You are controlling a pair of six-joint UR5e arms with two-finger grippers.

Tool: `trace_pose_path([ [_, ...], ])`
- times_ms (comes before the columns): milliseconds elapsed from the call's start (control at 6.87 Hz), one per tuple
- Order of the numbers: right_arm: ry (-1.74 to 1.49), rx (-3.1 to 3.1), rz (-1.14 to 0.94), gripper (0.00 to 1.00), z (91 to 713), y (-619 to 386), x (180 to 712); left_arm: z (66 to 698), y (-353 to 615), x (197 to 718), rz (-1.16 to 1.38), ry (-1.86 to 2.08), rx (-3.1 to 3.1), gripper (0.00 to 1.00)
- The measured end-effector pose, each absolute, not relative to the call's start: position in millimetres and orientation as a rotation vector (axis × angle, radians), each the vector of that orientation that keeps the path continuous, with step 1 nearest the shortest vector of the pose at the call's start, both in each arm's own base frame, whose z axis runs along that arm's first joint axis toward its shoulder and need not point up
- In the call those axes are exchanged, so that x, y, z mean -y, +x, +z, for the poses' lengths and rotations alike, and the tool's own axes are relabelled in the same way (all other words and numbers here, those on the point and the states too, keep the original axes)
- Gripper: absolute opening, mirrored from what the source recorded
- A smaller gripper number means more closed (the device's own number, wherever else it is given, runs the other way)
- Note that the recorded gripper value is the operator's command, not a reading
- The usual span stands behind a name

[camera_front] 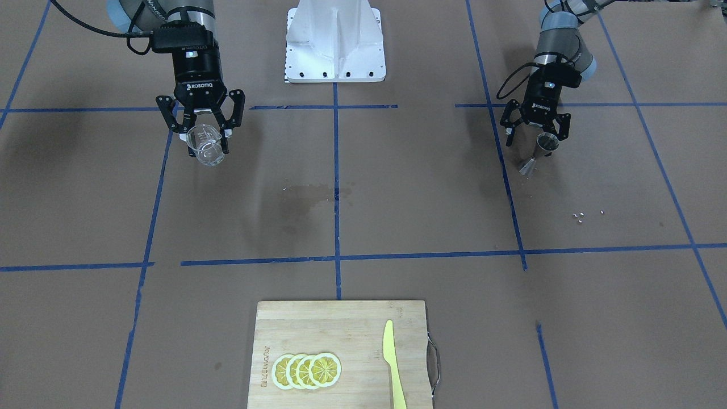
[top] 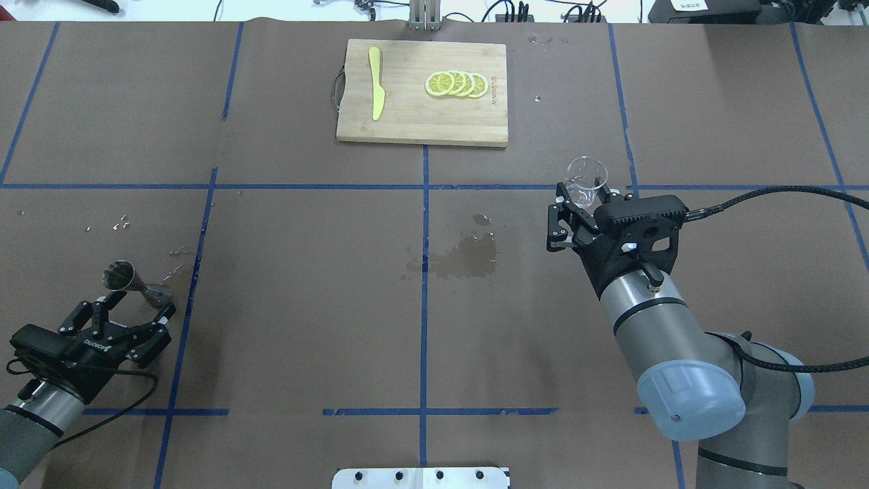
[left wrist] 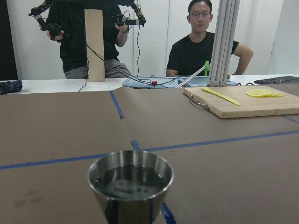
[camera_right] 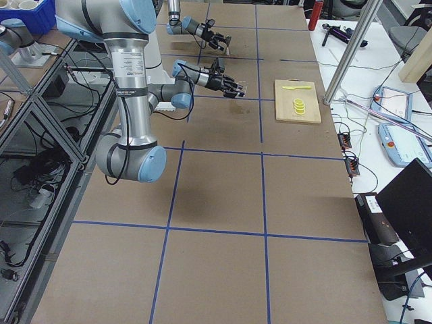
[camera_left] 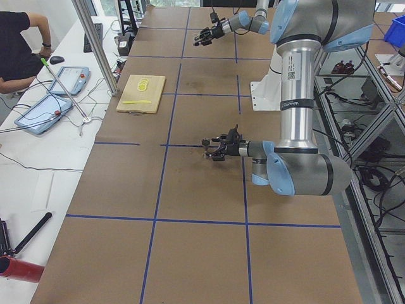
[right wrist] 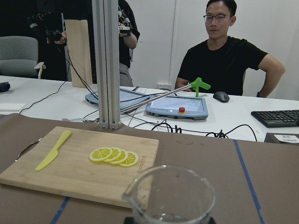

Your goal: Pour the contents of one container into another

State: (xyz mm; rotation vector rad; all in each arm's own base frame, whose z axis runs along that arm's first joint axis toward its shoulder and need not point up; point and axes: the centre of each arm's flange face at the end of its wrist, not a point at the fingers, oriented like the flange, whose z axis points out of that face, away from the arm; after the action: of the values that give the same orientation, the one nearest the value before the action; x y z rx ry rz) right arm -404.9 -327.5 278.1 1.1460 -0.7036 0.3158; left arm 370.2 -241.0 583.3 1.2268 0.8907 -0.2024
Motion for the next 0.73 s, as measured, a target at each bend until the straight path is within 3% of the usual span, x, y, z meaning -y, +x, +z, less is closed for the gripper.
trace_pose_path([
  [728, 1.146, 0.702, 0.315, 0.00, 278, -405, 327, 599, 316, 225, 0.015, 1.079, -0.928, 1.00],
])
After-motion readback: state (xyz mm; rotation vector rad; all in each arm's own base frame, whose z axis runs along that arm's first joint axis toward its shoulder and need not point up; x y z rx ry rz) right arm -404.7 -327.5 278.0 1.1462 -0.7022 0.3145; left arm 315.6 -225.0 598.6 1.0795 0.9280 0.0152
